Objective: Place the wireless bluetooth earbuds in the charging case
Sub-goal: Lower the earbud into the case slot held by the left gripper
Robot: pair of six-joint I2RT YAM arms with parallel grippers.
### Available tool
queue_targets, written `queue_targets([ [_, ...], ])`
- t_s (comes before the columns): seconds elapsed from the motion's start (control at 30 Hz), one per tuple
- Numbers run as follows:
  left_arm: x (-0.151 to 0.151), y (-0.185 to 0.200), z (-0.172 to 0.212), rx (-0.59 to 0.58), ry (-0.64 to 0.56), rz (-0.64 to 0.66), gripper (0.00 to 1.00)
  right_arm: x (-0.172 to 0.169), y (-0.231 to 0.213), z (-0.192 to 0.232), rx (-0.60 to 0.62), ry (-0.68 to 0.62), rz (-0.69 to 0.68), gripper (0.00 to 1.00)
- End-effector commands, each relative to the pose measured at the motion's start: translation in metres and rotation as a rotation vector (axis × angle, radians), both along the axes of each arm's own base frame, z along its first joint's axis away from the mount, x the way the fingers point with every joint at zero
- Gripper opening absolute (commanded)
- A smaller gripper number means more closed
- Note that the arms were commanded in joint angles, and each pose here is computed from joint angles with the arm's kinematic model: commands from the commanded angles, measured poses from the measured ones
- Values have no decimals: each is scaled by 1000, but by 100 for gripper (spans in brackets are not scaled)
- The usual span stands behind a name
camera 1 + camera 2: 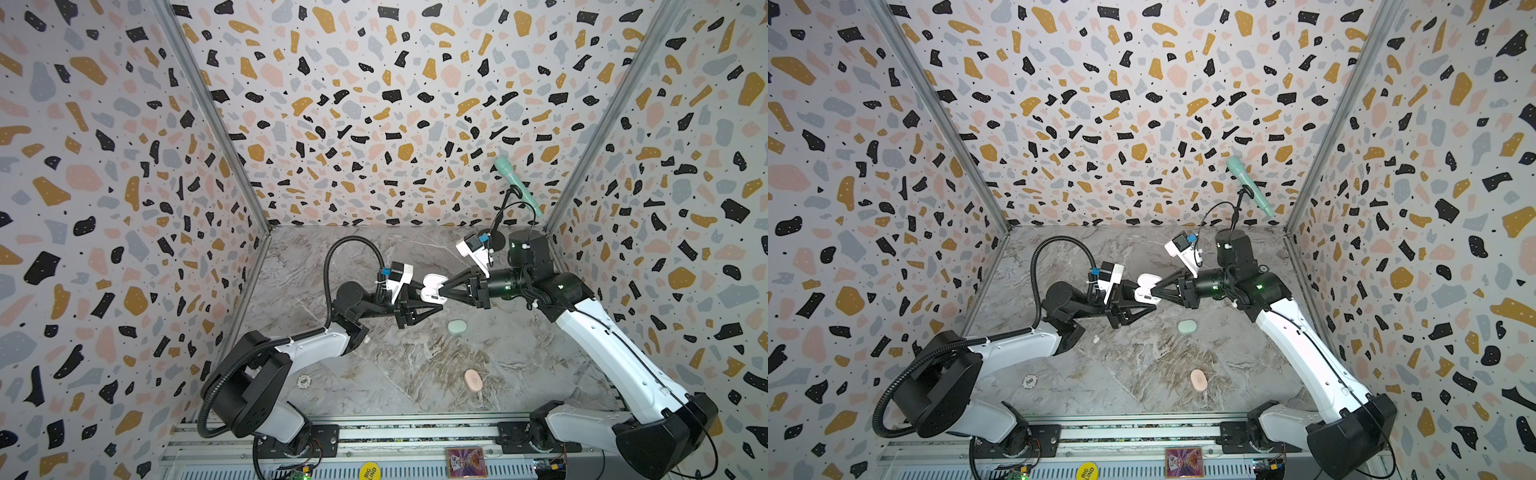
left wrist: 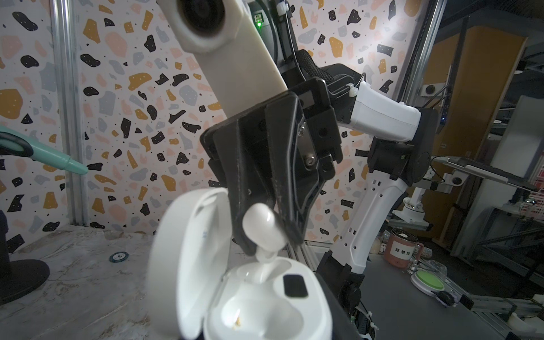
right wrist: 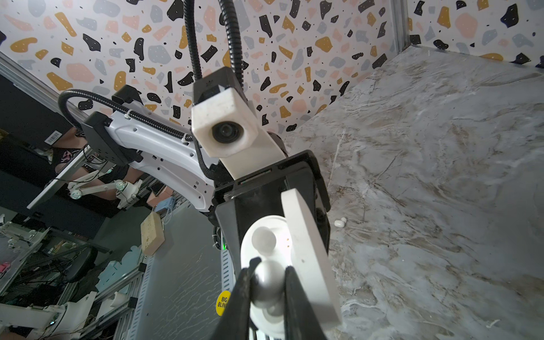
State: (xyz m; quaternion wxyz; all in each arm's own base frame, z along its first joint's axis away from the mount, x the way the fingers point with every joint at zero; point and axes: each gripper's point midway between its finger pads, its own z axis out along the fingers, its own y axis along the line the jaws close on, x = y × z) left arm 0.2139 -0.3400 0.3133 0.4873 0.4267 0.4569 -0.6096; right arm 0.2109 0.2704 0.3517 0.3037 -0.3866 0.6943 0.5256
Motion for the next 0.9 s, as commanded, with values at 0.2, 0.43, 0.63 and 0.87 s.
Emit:
queue_targets([
  [0.2,-13,5,29,-75,-107,-20,33,-8,-1,1,-26,-39,0,19],
  [0.43,-13,6,32,-78,-110,-18,33,-9,-3,-2,-39,-38,-1,20],
  [0.63,-14,6,34,-78,-112,-19,33,-8,-3,-3,-49,-35,-9,29],
  [0.87,-13,5,31,-70,-109,-16,33,-4,0,8,-54,-49,-26,42],
])
